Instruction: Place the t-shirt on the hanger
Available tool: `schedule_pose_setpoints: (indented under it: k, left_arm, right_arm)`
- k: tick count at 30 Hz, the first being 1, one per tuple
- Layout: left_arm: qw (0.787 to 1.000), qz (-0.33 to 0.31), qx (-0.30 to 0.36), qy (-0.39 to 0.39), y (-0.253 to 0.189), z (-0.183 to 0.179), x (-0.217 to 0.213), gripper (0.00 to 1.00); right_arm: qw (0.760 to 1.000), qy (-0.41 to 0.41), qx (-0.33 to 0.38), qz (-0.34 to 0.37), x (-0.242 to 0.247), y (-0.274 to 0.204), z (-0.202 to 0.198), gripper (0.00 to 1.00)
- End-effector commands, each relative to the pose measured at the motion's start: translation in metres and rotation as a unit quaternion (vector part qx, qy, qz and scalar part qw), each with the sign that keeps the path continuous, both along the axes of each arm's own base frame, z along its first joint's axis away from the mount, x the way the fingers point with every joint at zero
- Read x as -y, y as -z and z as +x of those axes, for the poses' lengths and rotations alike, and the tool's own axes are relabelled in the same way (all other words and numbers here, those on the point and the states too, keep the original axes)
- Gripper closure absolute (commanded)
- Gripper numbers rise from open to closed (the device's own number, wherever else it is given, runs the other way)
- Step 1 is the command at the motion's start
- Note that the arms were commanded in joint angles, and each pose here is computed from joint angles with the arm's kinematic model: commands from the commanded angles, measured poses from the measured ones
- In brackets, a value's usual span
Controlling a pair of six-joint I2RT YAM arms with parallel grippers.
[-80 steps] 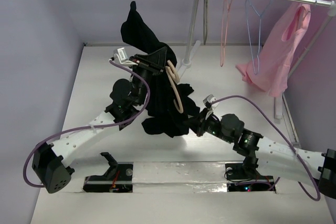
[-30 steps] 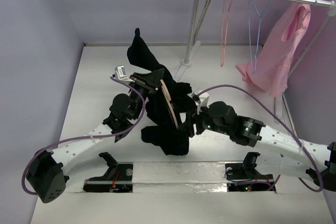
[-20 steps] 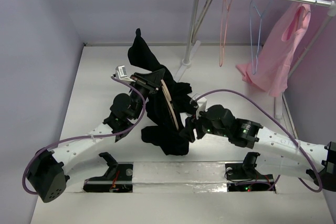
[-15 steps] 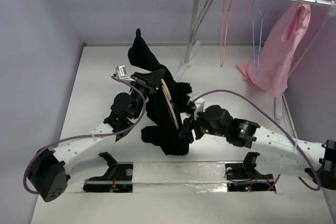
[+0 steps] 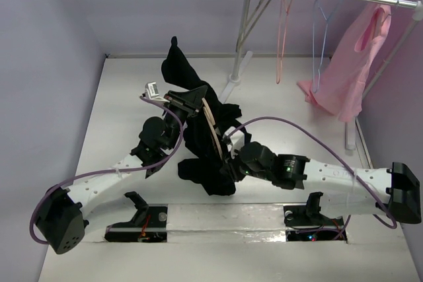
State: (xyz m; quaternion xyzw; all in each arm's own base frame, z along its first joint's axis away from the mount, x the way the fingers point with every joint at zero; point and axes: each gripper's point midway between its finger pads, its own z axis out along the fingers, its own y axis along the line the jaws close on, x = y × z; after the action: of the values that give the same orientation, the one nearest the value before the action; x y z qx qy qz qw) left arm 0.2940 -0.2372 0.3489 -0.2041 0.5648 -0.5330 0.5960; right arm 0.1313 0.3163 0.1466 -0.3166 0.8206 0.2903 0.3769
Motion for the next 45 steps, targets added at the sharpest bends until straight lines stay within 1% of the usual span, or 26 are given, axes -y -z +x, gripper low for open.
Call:
schedule_pose_setpoints:
  k: [1, 2, 7, 11, 17, 21, 22, 24, 25, 26, 28, 30, 31, 32, 33, 34, 35, 37, 38, 45]
  left_arm:
    - [0.998, -0.047, 0.032, 0.007, -0.023, -0.006, -0.004, 1.0]
    - [0.998, -0.048, 0.029, 0.007, -0.02, -0.006, -0.005, 1.0]
    - [0.998, -0.056, 0.021, 0.013, -0.012, -0.006, -0.003, 1.0]
    - [0.998, -0.062, 0.025, 0.011, -0.016, -0.01, -0.008, 1.0]
    - [0.998, -0.044, 0.025, 0.029, -0.022, -0.017, -0.005, 1.0]
    - [0.997, -0.054, 0.022, 0.053, -0.022, -0.023, 0.0, 1.0]
    - [0.997, -0.054, 0.021, 0.054, -0.021, -0.024, 0.0, 1.0]
    - [0.997, -0.054, 0.02, 0.052, -0.021, -0.025, -0.002, 1.0]
    - [0.997, -0.051, 0.017, 0.05, -0.02, -0.025, -0.003, 1.0]
    - [0.997, -0.053, 0.018, 0.047, -0.022, -0.026, -0.006, 1.0]
    - [0.998, -0.036, 0.017, 0.039, -0.019, -0.025, -0.007, 1.0]
    - [0.999, -0.016, 0.021, 0.021, -0.029, -0.02, -0.01, 0.77]
    - [1.0, 0.014, 0.026, 0.009, -0.035, -0.018, -0.011, 0.64]
    - [0.999, 0.027, 0.026, 0.001, -0.036, -0.016, -0.012, 0.42]
    - [0.999, 0.038, 0.023, -0.013, -0.037, -0.013, -0.016, 0.35]
    - [0.997, 0.067, 0.021, -0.024, -0.033, -0.01, -0.018, 0.31]
    - [0.997, 0.071, 0.024, -0.032, -0.041, -0.01, -0.021, 0.25]
    - [0.994, 0.092, 0.022, -0.058, -0.042, -0.005, -0.03, 0.22]
    - [0.993, 0.09, 0.023, -0.07, -0.047, -0.005, -0.035, 0.2]
    - [0.983, 0.126, 0.007, -0.13, -0.048, 0.019, -0.062, 0.19]
  right_arm:
    - [0.993, 0.059, 0.065, 0.077, -0.012, -0.062, 0.025, 0.68]
    - [0.991, 0.076, 0.075, 0.08, -0.01, -0.068, 0.031, 0.68]
    - [0.986, 0.107, 0.098, 0.077, -0.009, -0.078, 0.045, 0.68]
    - [0.981, 0.134, 0.123, 0.075, -0.01, -0.081, 0.058, 0.69]
    - [0.978, 0.131, 0.152, 0.064, -0.019, -0.086, 0.068, 0.68]
    - [0.978, 0.12, 0.162, 0.053, -0.026, -0.083, 0.07, 0.69]
    - [0.976, 0.122, 0.166, 0.065, -0.03, -0.088, 0.072, 0.69]
    - [0.976, 0.128, 0.167, 0.059, -0.028, -0.083, 0.074, 0.75]
    - [0.975, 0.13, 0.167, 0.059, -0.027, -0.083, 0.074, 0.81]
    - [0.975, 0.132, 0.168, 0.06, -0.026, -0.082, 0.074, 0.91]
    - [0.975, 0.13, 0.166, 0.064, -0.021, -0.081, 0.071, 1.0]
    - [0.978, 0.121, 0.157, 0.062, -0.018, -0.079, 0.066, 1.0]
    - [0.98, 0.117, 0.15, 0.061, -0.011, -0.078, 0.061, 1.0]
    - [0.981, 0.111, 0.145, 0.061, -0.008, -0.077, 0.057, 1.0]
    - [0.985, 0.096, 0.133, 0.055, -0.005, -0.073, 0.05, 1.0]
    - [0.986, 0.093, 0.125, 0.054, -0.001, -0.07, 0.046, 1.0]
    - [0.986, 0.09, 0.123, 0.063, 0.005, -0.077, 0.042, 1.0]
    - [0.989, 0.083, 0.11, 0.056, 0.014, -0.072, 0.034, 1.0]
    - [0.989, 0.085, 0.107, 0.056, 0.023, -0.072, 0.031, 1.0]
    - [0.988, 0.093, 0.099, 0.077, 0.049, -0.079, 0.021, 1.0]
